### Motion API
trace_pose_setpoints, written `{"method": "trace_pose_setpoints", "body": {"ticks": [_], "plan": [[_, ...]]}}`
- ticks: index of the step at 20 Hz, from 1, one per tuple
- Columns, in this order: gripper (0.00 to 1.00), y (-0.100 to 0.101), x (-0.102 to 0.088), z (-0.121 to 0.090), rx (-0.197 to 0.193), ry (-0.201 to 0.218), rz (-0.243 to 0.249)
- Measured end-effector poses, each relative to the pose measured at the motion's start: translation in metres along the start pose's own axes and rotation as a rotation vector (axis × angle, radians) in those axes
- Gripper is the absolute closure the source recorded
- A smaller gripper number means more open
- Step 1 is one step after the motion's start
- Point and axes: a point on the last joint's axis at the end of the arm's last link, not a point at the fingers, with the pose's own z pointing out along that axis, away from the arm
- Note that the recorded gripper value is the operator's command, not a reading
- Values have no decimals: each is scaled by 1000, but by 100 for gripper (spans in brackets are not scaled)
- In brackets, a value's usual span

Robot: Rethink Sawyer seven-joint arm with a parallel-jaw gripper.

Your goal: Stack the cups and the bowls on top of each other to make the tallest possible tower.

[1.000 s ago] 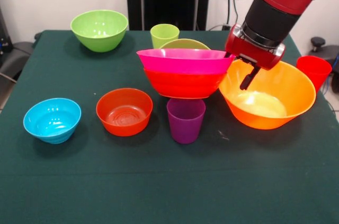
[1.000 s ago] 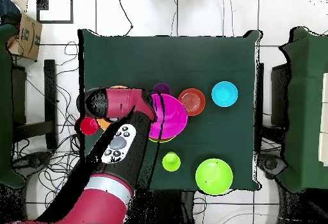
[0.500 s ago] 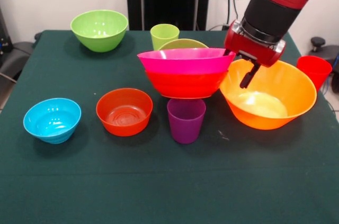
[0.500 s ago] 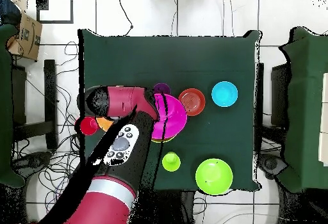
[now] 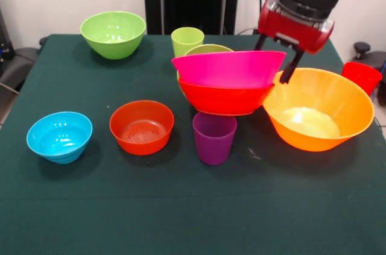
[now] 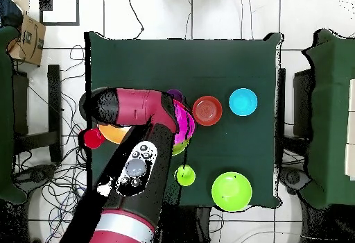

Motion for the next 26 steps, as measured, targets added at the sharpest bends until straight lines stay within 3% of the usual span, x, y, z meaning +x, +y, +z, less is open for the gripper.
{"method": "trace_pose_setpoints", "body": {"ticks": [11,26], "plan": [[0,-4,-18,-41,-47,-21,30],[0,-6,-24,-50,-76,-2,44]]}}
